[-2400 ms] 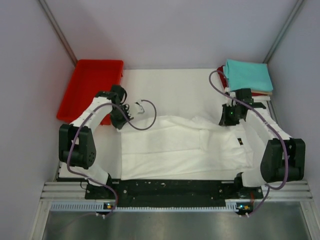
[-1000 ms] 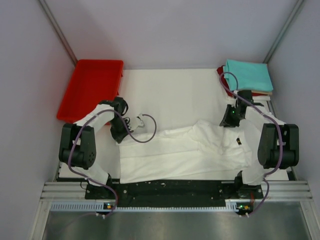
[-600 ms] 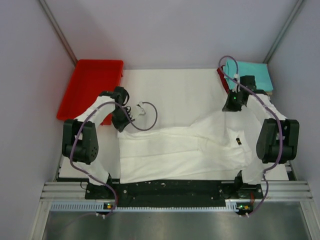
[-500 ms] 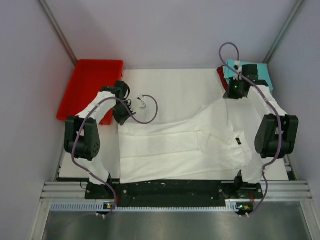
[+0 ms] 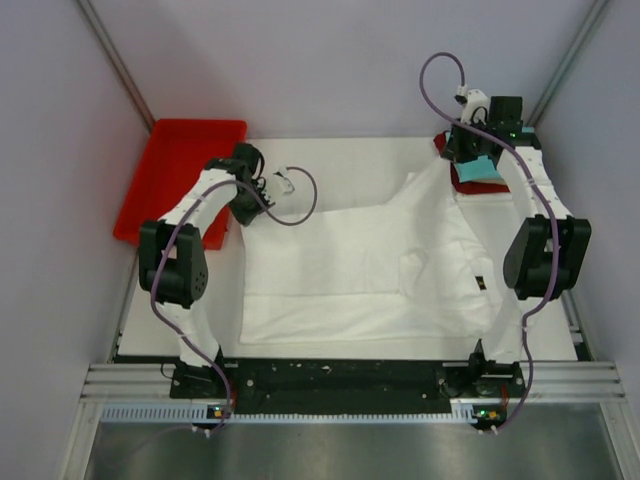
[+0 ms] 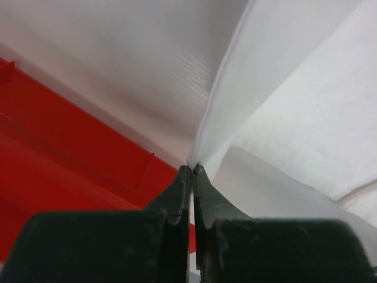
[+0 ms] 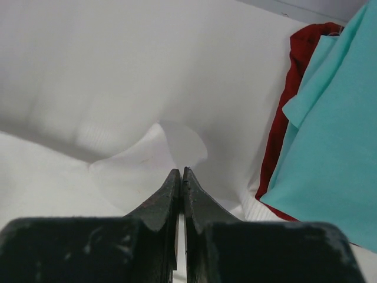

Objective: Fold and stack the t-shirts
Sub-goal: Fold the other side of the tshirt into a rectangle

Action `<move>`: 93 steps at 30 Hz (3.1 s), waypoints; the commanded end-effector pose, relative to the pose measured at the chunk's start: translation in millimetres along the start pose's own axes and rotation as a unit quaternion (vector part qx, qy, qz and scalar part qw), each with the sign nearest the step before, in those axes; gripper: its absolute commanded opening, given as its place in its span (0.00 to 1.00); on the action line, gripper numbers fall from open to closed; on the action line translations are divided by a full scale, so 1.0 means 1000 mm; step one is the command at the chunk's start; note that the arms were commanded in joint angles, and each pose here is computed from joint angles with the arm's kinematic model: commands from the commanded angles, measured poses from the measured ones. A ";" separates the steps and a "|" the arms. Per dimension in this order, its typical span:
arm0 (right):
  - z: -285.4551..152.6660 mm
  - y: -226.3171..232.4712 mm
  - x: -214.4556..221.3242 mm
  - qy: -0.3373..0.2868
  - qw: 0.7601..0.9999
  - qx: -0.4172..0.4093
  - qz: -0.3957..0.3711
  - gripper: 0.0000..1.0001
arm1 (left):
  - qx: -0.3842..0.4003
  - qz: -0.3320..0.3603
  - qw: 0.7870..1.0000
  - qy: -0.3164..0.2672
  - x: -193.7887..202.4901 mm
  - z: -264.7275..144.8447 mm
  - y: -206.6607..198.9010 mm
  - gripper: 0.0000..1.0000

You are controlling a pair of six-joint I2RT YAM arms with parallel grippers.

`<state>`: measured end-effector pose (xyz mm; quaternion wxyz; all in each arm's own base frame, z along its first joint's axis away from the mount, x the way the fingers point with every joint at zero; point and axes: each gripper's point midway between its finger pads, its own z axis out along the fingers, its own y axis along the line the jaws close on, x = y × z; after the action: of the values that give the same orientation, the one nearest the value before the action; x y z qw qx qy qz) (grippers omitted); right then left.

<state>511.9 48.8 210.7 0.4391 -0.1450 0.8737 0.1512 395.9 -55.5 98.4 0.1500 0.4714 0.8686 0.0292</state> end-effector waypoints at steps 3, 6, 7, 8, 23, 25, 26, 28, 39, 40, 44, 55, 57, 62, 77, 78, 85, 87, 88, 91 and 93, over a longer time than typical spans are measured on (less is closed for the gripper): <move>-0.032 0.021 0.003 -0.014 1.000 -0.019 -0.020 0.00 | 0.008 0.005 1.000 -0.007 0.007 -0.010 -0.014 0.00; -0.061 0.030 0.046 0.012 0.999 0.017 0.024 0.00 | 0.046 0.024 0.999 -0.015 0.018 -0.021 -0.040 0.00; -0.074 0.033 0.058 0.014 0.999 0.034 0.038 0.00 | 0.058 0.029 0.998 -0.016 0.022 -0.024 -0.048 0.00; -0.083 0.033 0.077 0.026 0.996 0.055 0.061 0.00 | 0.070 0.034 0.997 -0.011 0.029 -0.023 -0.058 0.00; -0.144 0.066 0.198 0.181 0.983 0.029 0.008 0.00 | 0.218 0.082 0.972 0.028 0.087 -0.013 -0.145 0.00; -0.149 0.053 0.215 0.249 0.966 0.067 -0.020 0.00 | 0.227 0.088 0.969 0.030 0.090 -0.011 -0.148 0.00; -0.150 0.056 0.219 0.264 0.962 0.062 -0.044 0.00 | 0.231 0.096 0.968 0.031 0.092 -0.010 -0.150 0.00; -0.154 0.058 0.237 0.297 0.949 0.050 -0.090 0.00 | 0.233 0.103 0.966 0.034 0.095 -0.009 -0.152 0.00; -0.178 0.064 0.311 0.383 0.899 0.005 -0.213 0.00 | 0.226 0.124 0.964 0.057 0.103 -0.005 -0.144 0.00; -0.176 0.070 0.316 0.384 0.897 -0.016 -0.219 0.00 | 0.226 0.125 0.964 0.060 0.103 -0.004 -0.143 0.00; -0.171 0.080 0.325 0.393 0.891 -0.046 -0.220 0.04 | 0.219 0.127 0.964 0.077 0.108 0.002 -0.139 0.00; -0.163 0.150 0.179 0.092 0.988 -0.088 -0.086 0.49 | 0.220 0.125 0.966 0.057 0.097 -0.001 -0.140 0.00; -0.169 0.141 0.143 0.051 0.998 -0.016 0.024 0.50 | 0.221 0.122 0.966 0.057 0.097 -0.001 -0.142 0.00; -0.159 0.135 0.190 0.070 0.929 0.098 0.349 0.56 | 0.219 0.121 0.967 0.057 0.096 0.000 -0.142 0.00; -0.094 0.104 0.249 0.081 0.925 0.134 0.346 0.55 | 0.215 0.126 0.967 0.057 0.097 -0.003 -0.144 0.00; -0.092 0.103 0.250 0.081 0.929 0.132 0.335 0.53 | 0.214 0.126 0.967 0.057 0.096 -0.003 -0.143 0.00; -0.081 0.114 0.266 0.124 0.922 0.107 0.351 0.13 | 0.212 0.124 0.968 0.060 0.095 -0.005 -0.141 0.00; -0.087 0.124 0.269 0.145 0.916 0.090 0.363 0.00 | 0.209 0.124 0.968 0.062 0.096 -0.006 -0.140 0.00; -0.092 0.131 0.270 0.156 0.914 0.079 0.367 0.00 | 0.209 0.126 0.968 0.065 0.098 -0.006 -0.140 0.00; -0.112 0.157 0.280 0.207 0.901 0.046 0.379 0.00 | 0.205 0.128 0.968 0.069 0.099 -0.005 -0.138 0.00; -0.123 0.173 0.289 0.234 0.887 0.023 0.397 0.00 | 0.204 0.129 0.968 0.070 0.098 -0.005 -0.137 0.00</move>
<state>224.1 98.9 51.9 0.1898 0.2024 0.9403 0.1970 229.5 -50.9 42.4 -0.0251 0.5904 0.7993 -0.1090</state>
